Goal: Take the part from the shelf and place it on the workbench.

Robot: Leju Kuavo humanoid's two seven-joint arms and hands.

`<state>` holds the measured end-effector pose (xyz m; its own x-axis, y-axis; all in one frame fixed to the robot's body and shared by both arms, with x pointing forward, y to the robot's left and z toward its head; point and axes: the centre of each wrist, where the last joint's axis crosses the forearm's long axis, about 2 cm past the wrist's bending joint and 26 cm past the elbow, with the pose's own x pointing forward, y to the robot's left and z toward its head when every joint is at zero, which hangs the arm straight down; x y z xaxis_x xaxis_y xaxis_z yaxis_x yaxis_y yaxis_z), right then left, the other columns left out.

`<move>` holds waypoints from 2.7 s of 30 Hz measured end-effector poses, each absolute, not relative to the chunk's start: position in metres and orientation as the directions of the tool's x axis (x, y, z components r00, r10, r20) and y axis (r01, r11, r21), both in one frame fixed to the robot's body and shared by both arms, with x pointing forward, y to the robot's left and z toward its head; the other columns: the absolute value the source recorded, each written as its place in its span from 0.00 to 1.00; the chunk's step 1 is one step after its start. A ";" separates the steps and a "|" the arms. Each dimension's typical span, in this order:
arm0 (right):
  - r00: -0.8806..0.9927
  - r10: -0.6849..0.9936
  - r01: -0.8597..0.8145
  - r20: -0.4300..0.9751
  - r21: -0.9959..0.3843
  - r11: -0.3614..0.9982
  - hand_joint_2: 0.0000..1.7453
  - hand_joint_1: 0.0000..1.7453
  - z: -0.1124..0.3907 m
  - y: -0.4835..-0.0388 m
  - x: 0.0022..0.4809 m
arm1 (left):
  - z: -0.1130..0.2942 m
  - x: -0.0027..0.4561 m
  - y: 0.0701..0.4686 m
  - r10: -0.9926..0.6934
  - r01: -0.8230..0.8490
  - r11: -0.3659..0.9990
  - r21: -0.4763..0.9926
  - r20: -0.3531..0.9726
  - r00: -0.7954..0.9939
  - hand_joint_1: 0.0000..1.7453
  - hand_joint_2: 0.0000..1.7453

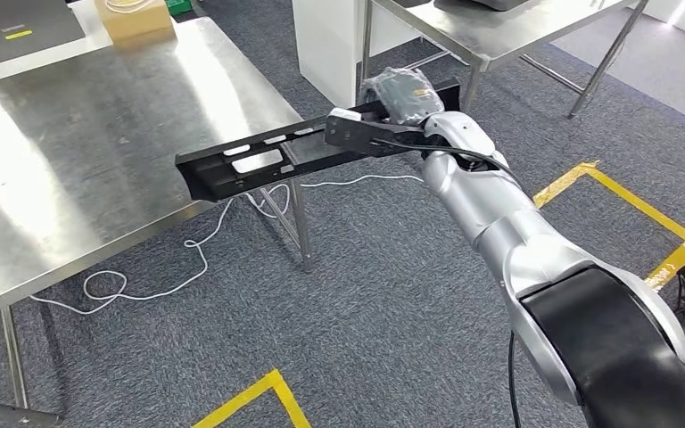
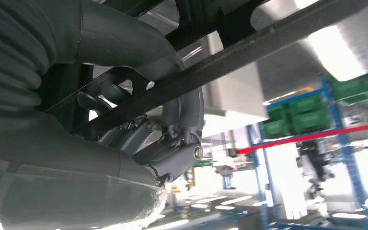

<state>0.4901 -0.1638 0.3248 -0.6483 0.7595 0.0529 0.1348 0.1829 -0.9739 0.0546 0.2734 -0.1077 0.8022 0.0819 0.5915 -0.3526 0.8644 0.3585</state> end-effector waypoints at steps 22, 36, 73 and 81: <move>-0.734 0.679 0.118 0.001 -0.984 0.130 1.00 1.00 0.332 -0.108 0.475 | -0.108 0.051 0.269 0.097 -0.368 0.856 0.363 0.586 0.805 0.00 1.00; -0.688 0.724 0.156 -0.039 -0.983 0.096 1.00 1.00 0.363 -0.148 0.493 | -0.107 0.055 0.261 0.100 -0.360 0.870 0.337 0.595 0.798 0.00 1.00; -0.642 0.764 0.169 -0.063 -0.984 0.061 1.00 1.00 0.354 -0.188 0.502 | -0.106 0.058 0.257 0.086 -0.339 0.881 0.331 0.591 0.802 0.00 1.00; -0.652 0.756 0.171 -0.061 -0.983 0.068 1.00 1.00 0.357 -0.180 0.500 | -0.107 0.055 0.258 0.082 -0.336 0.878 0.340 0.585 0.807 0.00 1.00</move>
<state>0.5004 -0.1800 0.3572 -0.6516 0.7560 -0.0614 0.1713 0.0679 -0.9829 0.0549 0.2584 -0.1069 0.8069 0.0819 0.5850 -0.3358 0.8784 0.3402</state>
